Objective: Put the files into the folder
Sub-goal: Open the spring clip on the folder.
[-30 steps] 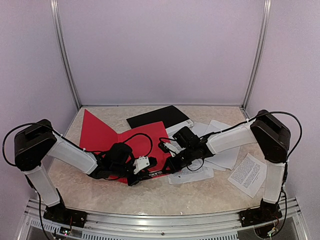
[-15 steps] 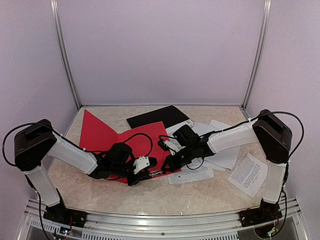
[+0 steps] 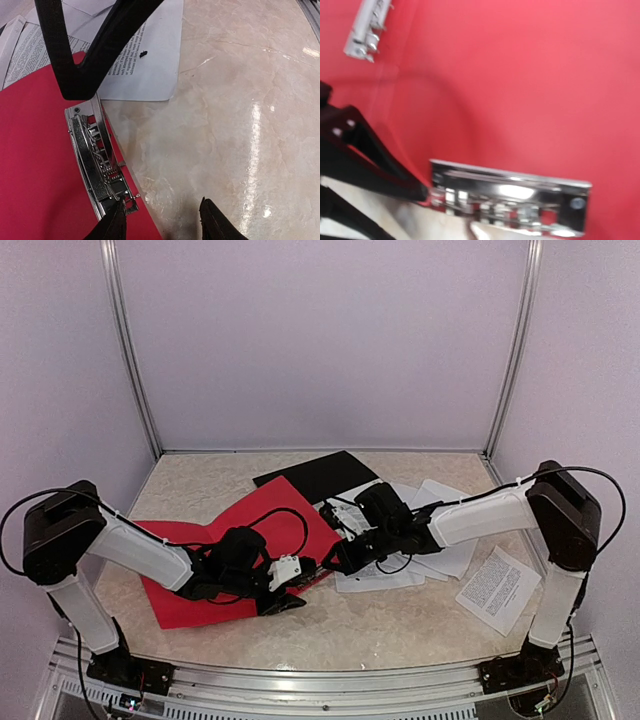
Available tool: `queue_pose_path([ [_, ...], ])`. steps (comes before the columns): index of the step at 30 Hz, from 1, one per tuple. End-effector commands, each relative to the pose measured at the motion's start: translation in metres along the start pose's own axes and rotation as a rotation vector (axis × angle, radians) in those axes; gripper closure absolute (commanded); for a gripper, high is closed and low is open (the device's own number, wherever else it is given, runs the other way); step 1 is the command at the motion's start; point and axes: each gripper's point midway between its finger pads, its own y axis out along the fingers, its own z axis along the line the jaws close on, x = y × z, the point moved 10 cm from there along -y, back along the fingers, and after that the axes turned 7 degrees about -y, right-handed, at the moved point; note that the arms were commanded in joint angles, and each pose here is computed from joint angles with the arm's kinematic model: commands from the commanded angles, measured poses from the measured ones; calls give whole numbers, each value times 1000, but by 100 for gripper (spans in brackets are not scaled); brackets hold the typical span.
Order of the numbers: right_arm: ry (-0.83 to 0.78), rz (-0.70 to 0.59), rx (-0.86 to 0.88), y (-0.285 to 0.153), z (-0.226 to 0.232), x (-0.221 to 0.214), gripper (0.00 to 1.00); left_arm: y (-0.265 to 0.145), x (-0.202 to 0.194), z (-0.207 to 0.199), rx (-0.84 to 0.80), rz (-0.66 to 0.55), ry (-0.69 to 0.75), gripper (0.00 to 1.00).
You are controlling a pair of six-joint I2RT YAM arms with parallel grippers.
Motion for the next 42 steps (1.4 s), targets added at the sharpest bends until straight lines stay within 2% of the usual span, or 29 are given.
queue_pose_path([
  [1, -42, -64, 11, -10, 12, 9, 90, -5, 0, -4, -6, -1, -19, 50],
  [10, -107, -135, 118, -25, 32, 13, 66, -11, 1, 1, 76, -32, -30, 36],
  [12, -111, -149, 86, -33, 32, 15, 59, -14, 4, 2, 104, -52, -26, 34],
  [17, -79, -156, -65, -46, 16, 17, 50, -13, 22, 9, 137, -107, -28, 32],
  [27, 84, -158, -223, -65, -24, -5, 54, 20, 66, 30, 162, -139, 0, 38],
  [37, 134, -153, -257, -74, -35, -23, 57, 36, 65, 26, 52, -94, -12, 45],
  [42, 135, -145, -258, -72, -38, -25, 58, 41, 61, 26, 45, -74, -20, 58],
])
